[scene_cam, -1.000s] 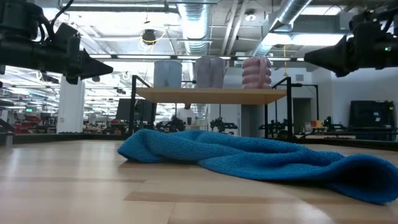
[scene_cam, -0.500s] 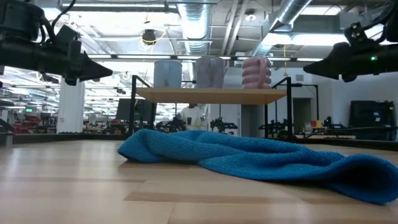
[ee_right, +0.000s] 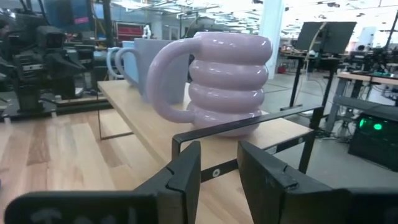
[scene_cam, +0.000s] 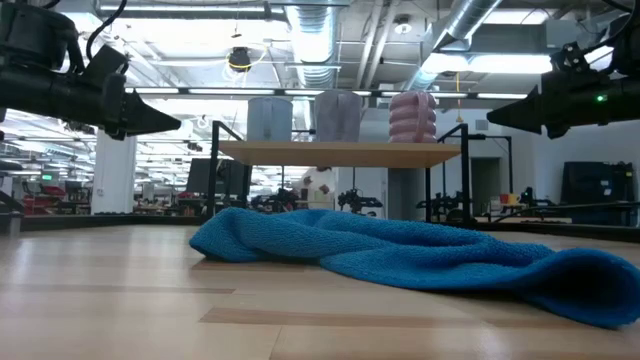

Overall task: Stack small to large cups/mugs on shelf
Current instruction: Return to Home Position

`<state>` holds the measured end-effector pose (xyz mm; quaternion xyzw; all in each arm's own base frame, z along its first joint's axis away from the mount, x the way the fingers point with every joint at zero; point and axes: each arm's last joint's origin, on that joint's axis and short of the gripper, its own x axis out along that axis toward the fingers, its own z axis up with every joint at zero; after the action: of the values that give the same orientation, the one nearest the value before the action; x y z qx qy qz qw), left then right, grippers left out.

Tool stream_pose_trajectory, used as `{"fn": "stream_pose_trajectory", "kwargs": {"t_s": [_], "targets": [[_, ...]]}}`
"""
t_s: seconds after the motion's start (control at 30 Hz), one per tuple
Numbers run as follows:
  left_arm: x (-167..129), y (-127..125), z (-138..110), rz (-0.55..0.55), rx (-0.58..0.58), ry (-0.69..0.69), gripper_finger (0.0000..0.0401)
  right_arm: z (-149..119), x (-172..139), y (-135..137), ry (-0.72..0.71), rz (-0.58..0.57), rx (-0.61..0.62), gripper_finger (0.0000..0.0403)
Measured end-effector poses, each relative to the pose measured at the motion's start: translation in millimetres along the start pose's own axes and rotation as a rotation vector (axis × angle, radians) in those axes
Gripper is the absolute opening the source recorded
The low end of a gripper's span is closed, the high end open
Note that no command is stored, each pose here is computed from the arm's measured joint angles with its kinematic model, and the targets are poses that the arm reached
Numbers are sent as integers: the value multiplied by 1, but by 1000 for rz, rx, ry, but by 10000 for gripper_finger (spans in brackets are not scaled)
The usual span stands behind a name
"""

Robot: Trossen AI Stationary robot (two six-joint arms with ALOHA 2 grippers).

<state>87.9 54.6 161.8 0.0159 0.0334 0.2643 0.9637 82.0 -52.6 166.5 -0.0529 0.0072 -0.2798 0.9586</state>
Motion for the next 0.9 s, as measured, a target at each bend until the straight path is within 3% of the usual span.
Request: {"fn": "stream_pose_trajectory", "kwargs": {"t_s": [0.9], "targets": [[0, 0, -1, 15, -14, 4, 27, 0, 0, 0, 3, -5, -34, 128]]}}
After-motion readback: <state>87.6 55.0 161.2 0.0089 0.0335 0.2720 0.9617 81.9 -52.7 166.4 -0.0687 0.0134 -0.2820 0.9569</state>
